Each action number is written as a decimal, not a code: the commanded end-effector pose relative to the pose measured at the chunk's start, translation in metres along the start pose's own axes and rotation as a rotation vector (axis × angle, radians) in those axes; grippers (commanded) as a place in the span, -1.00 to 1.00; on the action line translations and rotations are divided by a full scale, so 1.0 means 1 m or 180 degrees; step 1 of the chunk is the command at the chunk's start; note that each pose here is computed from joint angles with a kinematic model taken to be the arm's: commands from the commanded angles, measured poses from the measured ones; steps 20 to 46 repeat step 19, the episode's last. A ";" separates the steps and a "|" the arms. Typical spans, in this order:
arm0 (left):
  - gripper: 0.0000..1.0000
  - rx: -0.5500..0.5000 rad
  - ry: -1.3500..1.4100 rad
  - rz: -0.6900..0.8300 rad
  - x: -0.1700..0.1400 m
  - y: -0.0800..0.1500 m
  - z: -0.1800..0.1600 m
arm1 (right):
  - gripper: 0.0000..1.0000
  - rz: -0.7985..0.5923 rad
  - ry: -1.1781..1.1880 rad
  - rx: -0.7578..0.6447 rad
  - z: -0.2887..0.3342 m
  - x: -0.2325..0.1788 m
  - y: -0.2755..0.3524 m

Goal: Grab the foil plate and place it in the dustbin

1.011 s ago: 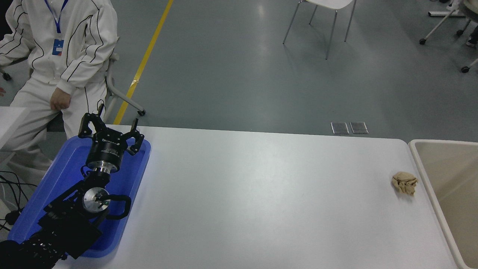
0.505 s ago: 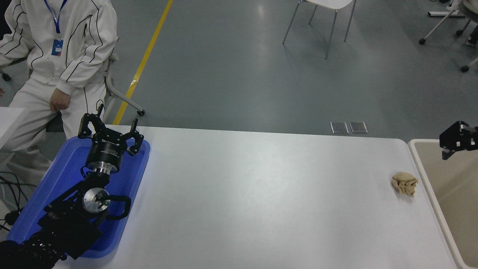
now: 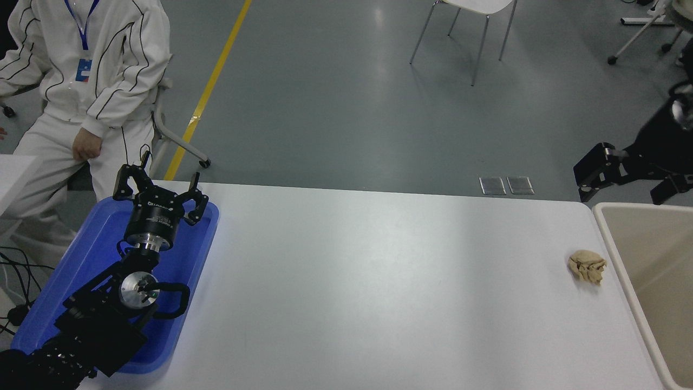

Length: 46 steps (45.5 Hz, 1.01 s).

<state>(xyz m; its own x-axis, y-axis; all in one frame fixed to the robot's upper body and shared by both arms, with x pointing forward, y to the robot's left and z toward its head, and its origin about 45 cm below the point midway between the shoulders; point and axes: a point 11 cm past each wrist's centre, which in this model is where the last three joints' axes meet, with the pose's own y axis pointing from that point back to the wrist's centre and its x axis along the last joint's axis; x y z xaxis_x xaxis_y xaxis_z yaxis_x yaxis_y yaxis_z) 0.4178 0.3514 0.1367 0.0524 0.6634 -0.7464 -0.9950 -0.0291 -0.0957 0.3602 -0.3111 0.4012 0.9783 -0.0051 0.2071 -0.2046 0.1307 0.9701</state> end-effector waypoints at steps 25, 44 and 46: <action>1.00 -0.0002 0.0004 -0.0013 -0.001 -0.001 0.000 | 1.00 0.0000 0.0148 -0.0045 -0.016 0.000 0.005; 1.00 -0.0002 0.0004 -0.0013 -0.001 -0.001 0.000 | 1.00 0.0000 0.0148 -0.0045 -0.016 0.000 0.005; 1.00 -0.0002 0.0004 -0.0013 -0.001 -0.001 0.000 | 1.00 0.0000 0.0148 -0.0045 -0.016 0.000 0.005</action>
